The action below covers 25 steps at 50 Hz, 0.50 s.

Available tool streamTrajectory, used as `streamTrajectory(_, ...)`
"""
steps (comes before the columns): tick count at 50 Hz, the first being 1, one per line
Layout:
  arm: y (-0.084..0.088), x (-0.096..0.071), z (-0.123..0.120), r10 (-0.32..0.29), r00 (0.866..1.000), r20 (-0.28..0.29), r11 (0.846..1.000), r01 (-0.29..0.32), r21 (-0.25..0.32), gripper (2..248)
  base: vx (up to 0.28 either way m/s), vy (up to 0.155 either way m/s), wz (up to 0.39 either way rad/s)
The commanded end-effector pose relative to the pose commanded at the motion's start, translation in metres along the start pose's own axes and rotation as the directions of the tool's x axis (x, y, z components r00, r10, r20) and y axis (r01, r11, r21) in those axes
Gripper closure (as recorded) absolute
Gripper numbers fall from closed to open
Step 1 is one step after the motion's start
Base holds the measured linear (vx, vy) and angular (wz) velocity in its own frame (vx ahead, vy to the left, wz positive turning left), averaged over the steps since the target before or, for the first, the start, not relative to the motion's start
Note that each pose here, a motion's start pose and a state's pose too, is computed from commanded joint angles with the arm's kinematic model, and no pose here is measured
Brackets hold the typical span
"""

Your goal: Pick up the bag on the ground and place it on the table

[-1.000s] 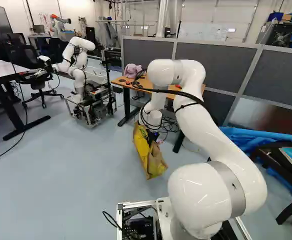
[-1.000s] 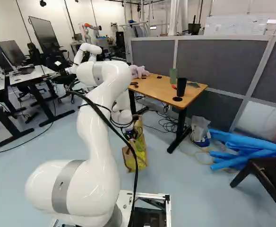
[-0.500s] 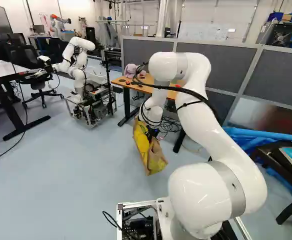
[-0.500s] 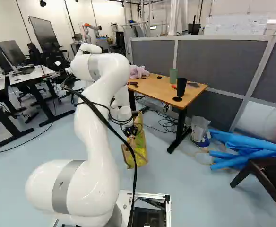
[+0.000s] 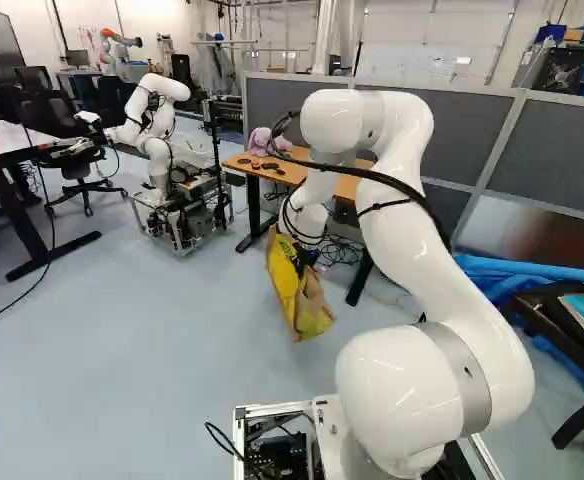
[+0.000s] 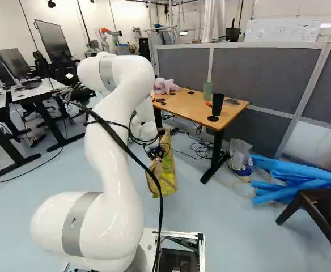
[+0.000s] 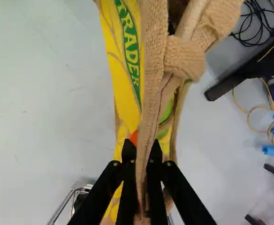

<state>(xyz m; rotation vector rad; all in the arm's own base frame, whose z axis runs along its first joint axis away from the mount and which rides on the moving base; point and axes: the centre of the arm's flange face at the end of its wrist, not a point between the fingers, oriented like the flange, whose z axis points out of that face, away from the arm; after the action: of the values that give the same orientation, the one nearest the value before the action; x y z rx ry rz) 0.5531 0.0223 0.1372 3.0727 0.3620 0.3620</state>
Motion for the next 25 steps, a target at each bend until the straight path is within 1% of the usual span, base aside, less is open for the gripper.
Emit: streamTrajectory(25, 0.002, 0.009, -0.034, 0.002, 1.0, -0.008, 1.0, -0.002, 0.011, 222, 0.0, 0.0, 0.0)
